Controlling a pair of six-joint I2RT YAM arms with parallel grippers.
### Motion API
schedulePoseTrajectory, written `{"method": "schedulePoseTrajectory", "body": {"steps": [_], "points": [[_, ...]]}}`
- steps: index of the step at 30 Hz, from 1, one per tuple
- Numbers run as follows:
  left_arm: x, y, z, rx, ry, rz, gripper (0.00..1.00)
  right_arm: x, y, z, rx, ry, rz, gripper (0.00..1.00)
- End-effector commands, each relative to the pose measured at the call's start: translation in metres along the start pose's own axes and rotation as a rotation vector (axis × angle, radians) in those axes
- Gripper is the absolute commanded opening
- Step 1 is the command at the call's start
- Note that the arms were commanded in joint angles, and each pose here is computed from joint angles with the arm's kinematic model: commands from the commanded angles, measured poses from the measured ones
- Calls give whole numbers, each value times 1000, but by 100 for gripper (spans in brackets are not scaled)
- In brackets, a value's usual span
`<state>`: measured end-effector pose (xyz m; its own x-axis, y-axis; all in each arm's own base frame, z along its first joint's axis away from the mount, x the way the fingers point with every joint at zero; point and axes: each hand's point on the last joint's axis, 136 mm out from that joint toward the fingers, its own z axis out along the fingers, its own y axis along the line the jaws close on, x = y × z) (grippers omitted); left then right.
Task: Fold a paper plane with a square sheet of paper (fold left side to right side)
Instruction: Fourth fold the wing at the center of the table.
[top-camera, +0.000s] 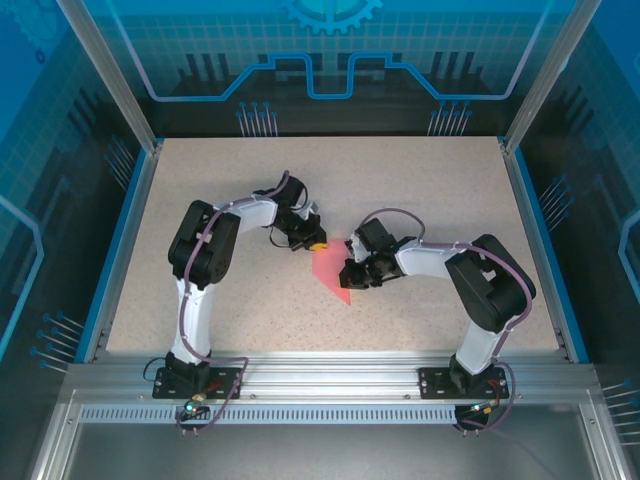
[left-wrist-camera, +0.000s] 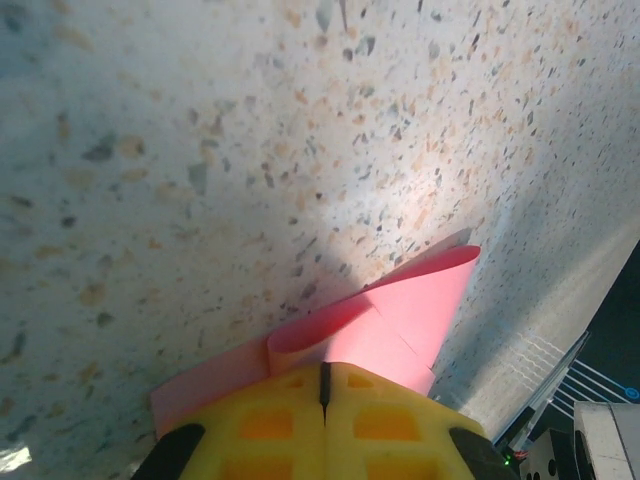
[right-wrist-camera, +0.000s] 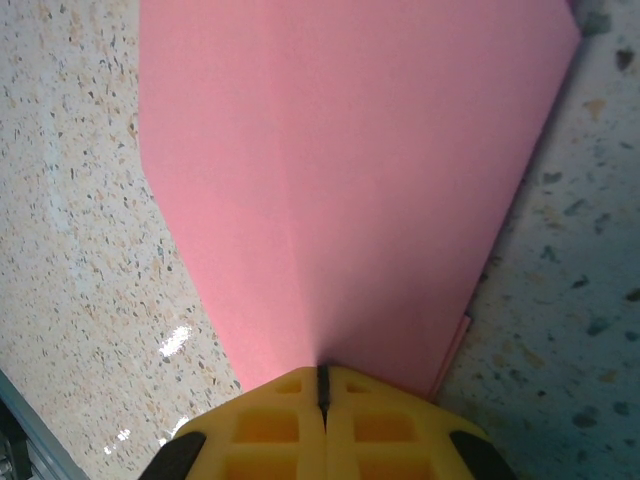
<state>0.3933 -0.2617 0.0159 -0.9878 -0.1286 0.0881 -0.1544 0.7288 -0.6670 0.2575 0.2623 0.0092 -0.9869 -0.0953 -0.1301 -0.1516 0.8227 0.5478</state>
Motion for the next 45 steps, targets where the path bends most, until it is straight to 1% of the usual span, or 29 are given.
{"method": "schedulePoseTrajectory", "body": {"steps": [1,8,12,16,20,24,27,30,35,45], "points": [[-47,30,-9,-94,-141,15,0,72,-48,8,184,226,95,0],[-68,36,-25,-92,-178,7,1,74,-49,9,187,228,103,0],[-70,23,-44,-73,-223,51,1,73,-48,9,190,223,107,0],[-58,0,-72,-22,-296,102,2,71,-49,9,197,216,107,0],[-31,-20,-85,27,-296,139,1,70,-51,10,205,219,109,0],[10,-39,-67,63,-207,186,1,69,-50,11,206,216,110,0],[37,-44,-46,79,-135,192,1,68,-51,10,211,212,109,0],[57,-42,-24,82,-76,179,1,69,-51,11,212,217,109,0],[81,-40,0,94,3,170,0,68,-51,12,208,219,109,0],[103,-32,20,80,80,153,0,68,-51,13,209,226,108,0]]}}
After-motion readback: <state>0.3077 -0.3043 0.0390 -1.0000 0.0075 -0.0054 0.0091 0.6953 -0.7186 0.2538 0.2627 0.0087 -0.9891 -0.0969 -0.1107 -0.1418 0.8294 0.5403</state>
